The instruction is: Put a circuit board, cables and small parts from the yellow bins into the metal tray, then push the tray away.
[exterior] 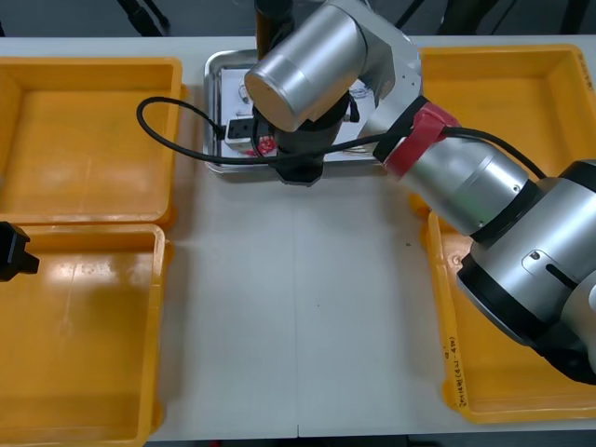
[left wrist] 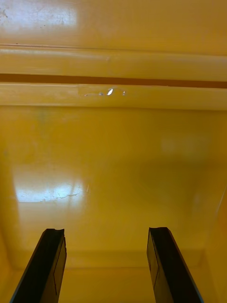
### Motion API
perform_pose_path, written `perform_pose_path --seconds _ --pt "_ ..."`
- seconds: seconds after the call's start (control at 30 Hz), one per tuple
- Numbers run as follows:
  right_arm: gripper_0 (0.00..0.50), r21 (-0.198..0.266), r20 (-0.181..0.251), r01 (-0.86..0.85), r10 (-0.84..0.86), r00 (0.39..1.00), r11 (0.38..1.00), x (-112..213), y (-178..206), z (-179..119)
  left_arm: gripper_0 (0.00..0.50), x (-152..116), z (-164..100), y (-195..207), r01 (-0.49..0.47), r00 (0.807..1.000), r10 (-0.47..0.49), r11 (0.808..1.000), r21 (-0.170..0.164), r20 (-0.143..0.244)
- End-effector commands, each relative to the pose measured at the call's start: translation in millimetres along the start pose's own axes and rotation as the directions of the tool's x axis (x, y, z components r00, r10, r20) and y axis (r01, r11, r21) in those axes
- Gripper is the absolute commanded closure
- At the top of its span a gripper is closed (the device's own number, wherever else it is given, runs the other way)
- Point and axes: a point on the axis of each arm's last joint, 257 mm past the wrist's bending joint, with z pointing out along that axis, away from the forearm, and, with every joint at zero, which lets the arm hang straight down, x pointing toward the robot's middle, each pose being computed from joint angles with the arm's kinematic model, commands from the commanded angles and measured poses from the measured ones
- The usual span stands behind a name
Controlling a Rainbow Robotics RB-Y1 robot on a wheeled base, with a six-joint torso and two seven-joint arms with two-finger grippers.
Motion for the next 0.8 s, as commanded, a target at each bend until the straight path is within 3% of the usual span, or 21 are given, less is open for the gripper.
perform_pose_path --seconds 0.03,0.13,0.33,0.6,0.8 --pt "0.000 0.064 0.074 0.011 -0.016 0.997 0.998 -12 -39 -56 0.000 2 -10 23 -0.079 0.997 0.079 0.995 -0.055 -0.002" --pt "0.000 0.018 0.109 -0.022 0.020 0.994 1.000 -8 -36 -67 0.000 2 -10 23 -0.079 0.997 0.079 0.995 -0.055 -0.002" --pt "0.000 -0.056 0.110 -0.147 0.153 0.982 0.988 16 -30 -88 0.000 2 -10 23 -0.079 0.997 0.079 0.995 -0.055 -0.002" --pt "0.000 -0.143 0.061 -0.343 0.354 0.933 0.928 33 -14 -103 0.000 2 -10 23 -0.079 0.997 0.079 0.995 -0.055 -0.002" --pt "0.000 -0.207 0.005 -0.504 0.516 0.856 0.838 42 1 -114 0.000 2 -10 23 -0.079 0.997 0.079 0.995 -0.055 -0.002"
